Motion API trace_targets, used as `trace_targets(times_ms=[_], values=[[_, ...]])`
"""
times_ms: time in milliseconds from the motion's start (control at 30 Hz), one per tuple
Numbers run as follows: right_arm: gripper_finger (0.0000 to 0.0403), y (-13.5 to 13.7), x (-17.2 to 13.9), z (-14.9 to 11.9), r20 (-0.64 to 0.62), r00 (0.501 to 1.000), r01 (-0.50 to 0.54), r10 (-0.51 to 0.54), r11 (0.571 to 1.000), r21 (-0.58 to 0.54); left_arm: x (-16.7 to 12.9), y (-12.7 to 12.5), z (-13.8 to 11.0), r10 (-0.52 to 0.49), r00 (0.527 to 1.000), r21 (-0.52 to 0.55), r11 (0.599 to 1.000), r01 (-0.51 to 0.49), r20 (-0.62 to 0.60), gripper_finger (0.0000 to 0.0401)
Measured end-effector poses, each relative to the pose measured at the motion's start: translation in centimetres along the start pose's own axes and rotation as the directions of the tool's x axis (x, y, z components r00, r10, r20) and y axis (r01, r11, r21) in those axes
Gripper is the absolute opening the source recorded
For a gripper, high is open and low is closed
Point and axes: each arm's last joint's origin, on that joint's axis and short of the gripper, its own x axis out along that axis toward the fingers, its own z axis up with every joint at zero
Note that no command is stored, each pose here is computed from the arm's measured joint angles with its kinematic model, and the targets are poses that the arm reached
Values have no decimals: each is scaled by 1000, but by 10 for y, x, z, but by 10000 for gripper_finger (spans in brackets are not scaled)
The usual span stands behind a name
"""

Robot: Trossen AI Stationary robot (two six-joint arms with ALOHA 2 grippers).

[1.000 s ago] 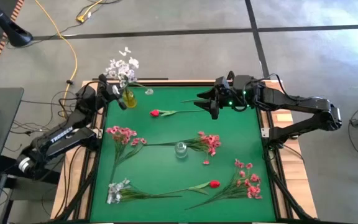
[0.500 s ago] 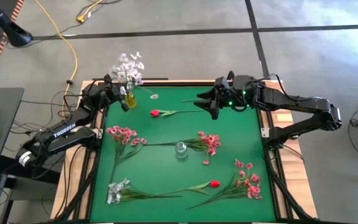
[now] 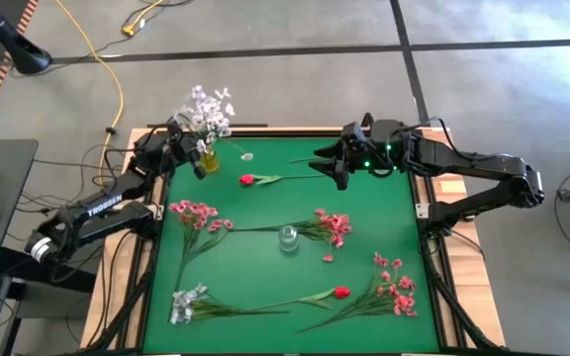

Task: Sort flowers into vase by color
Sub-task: Put the right white flowers into the yellow vase

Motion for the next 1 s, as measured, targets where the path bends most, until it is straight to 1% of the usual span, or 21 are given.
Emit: trace_targets(times_ms=[67,167,300,633,833,1000], values=[[276,0,0,0,0,1000,0,0,1000,0,-2,-2,-7,-5,1000,-31,1000,5,-9,6],[276,0,0,0,0,1000,0,0,1000,0,-5,-4,-15,13,1000,-75,997,-12,10,6],[276,0,0,0,0,1000,-1,1,1000,0,-9,-5,-18,32,999,-83,996,-29,26,6],[276,0,0,0,-1,1000,-1,1,1000,0,-10,-4,-22,44,999,-99,994,-44,2,6],[276,0,0,0,-1,1000,-2,2,1000,-6,-11,-5,-27,29,998,-123,992,-34,-47,6],[276,0,0,0,-1,1000,-2,2,1000,-8,-11,-5,-27,26,998,-134,990,-33,-52,7]])
